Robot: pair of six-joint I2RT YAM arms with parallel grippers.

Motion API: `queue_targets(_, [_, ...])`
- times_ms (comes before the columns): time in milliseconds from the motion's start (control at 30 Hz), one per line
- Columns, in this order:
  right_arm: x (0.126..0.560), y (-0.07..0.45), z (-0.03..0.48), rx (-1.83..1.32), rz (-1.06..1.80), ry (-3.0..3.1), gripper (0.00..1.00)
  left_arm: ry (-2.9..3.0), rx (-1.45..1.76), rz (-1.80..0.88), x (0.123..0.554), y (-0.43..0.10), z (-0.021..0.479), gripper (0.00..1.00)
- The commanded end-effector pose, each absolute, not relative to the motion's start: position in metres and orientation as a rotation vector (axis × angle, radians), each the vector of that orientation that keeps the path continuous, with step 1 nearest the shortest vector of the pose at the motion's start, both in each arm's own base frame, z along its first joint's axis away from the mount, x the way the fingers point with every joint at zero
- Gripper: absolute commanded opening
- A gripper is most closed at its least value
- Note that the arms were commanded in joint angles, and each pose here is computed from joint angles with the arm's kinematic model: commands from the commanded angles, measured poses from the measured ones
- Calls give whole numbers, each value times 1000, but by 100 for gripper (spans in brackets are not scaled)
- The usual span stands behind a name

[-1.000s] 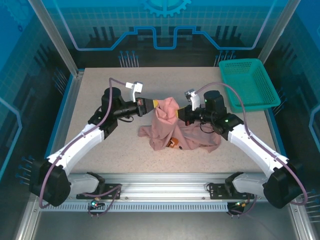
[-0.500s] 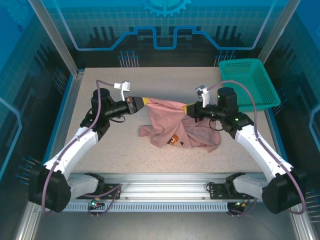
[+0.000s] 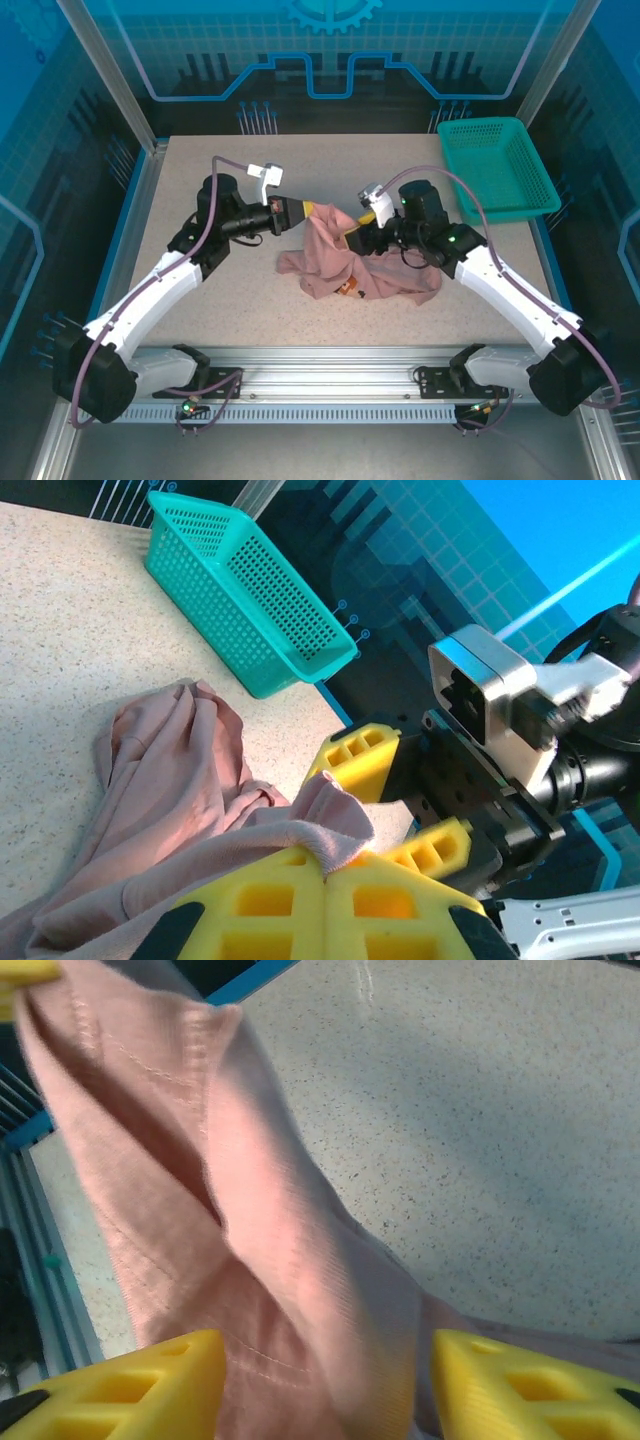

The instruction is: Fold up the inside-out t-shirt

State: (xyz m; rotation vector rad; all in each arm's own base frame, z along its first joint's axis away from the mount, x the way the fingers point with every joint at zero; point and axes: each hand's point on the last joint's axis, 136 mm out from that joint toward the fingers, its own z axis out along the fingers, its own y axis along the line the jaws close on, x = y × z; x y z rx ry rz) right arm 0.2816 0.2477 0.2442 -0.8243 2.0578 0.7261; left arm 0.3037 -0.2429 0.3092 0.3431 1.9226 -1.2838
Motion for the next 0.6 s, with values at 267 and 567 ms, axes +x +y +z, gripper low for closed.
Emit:
queue_targets(267, [292, 270, 283, -1044, 651, 1901, 68, 1891, 507, -1248, 293, -254, 315, 0])
queue_targets(567, [292, 292, 272, -1288, 822, 1887, 66, 1885, 537, -1254, 288, -257, 316, 0])
